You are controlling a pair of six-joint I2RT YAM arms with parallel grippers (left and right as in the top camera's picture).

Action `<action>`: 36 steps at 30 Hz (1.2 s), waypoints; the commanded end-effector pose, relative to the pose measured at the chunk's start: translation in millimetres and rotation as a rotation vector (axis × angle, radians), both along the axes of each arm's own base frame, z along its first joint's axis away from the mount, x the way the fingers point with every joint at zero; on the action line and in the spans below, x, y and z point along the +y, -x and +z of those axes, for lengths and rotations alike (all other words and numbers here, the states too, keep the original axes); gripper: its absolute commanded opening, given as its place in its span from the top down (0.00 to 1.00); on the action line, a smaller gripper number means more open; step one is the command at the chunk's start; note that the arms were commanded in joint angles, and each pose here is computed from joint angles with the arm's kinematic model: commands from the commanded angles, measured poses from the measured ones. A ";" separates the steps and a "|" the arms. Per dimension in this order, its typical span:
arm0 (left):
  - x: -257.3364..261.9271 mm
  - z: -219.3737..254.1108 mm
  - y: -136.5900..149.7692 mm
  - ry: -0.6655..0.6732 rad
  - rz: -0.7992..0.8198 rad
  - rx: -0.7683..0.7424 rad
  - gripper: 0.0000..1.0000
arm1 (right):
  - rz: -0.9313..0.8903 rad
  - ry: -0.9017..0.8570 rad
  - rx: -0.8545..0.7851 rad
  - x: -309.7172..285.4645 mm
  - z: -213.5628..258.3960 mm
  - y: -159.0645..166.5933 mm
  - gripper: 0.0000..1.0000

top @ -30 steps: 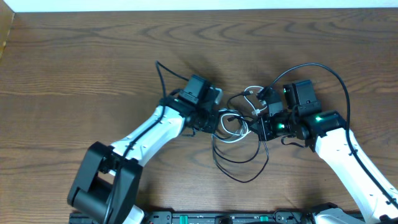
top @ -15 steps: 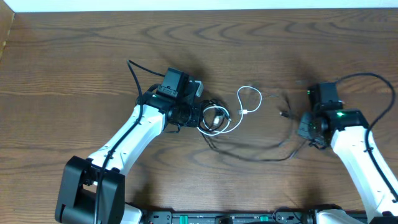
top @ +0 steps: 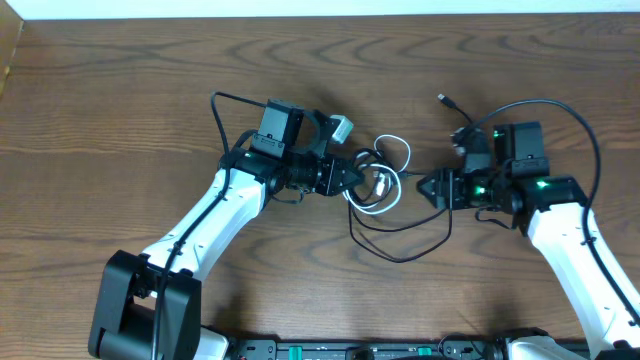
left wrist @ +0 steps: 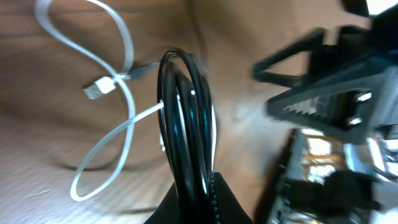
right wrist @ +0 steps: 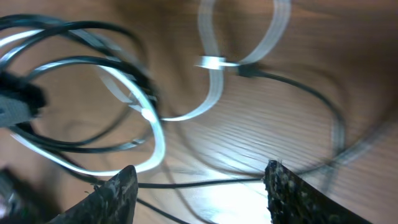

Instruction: Untangle cables

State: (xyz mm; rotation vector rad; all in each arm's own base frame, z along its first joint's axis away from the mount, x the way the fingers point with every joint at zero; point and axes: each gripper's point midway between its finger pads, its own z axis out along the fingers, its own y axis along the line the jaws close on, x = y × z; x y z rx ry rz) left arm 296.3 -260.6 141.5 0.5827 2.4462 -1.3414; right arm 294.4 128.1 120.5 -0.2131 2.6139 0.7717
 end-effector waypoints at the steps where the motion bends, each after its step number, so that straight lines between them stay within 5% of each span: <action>1: -9.6 26.7 19.0 0.143 -0.108 0.018 0.92 | 0.155 -0.061 -0.080 27.4 14.4 6.4 0.36; 13: -18.8 43.2 33.5 0.237 -0.191 0.034 0.92 | 0.192 -0.019 -0.231 46.2 26.3 -12.7 0.43; 18: -28.5 43.2 44.2 0.237 -0.228 0.038 0.92 | 0.201 -0.025 -0.255 51.9 27.4 -17.6 0.65; 20: -29.5 42.6 44.7 0.232 -0.229 0.036 0.92 | 0.200 -0.020 -0.239 51.7 22.0 -18.0 0.93; 21: -28.8 40.7 42.7 0.222 -0.220 0.033 0.92 | 0.200 -0.019 -0.231 51.6 20.1 -17.5 0.99; 24: -21.0 20.0 29.2 0.102 -0.130 0.020 0.78 | 0.163 0.024 -0.199 43.4 11.6 -17.9 0.99; 27: -6.0 -6.3 19.6 -0.054 -0.034 0.030 0.75 | 0.075 0.096 -0.140 27.5 -0.3 -17.4 0.99; 30: -3.5 -9.9 22.7 -0.072 -0.034 0.046 0.75 | 0.115 0.033 -0.094 37.3 0.5 -5.3 0.99; 34: -3.4 -10.1 23.2 -0.073 -0.034 0.049 0.76 | 0.188 -0.089 -0.064 55.9 10.8 8.1 0.73; 36: -0.8 -13.6 25.6 -0.091 -0.031 0.063 0.76 | 0.163 -0.097 -0.030 55.3 9.3 10.3 0.73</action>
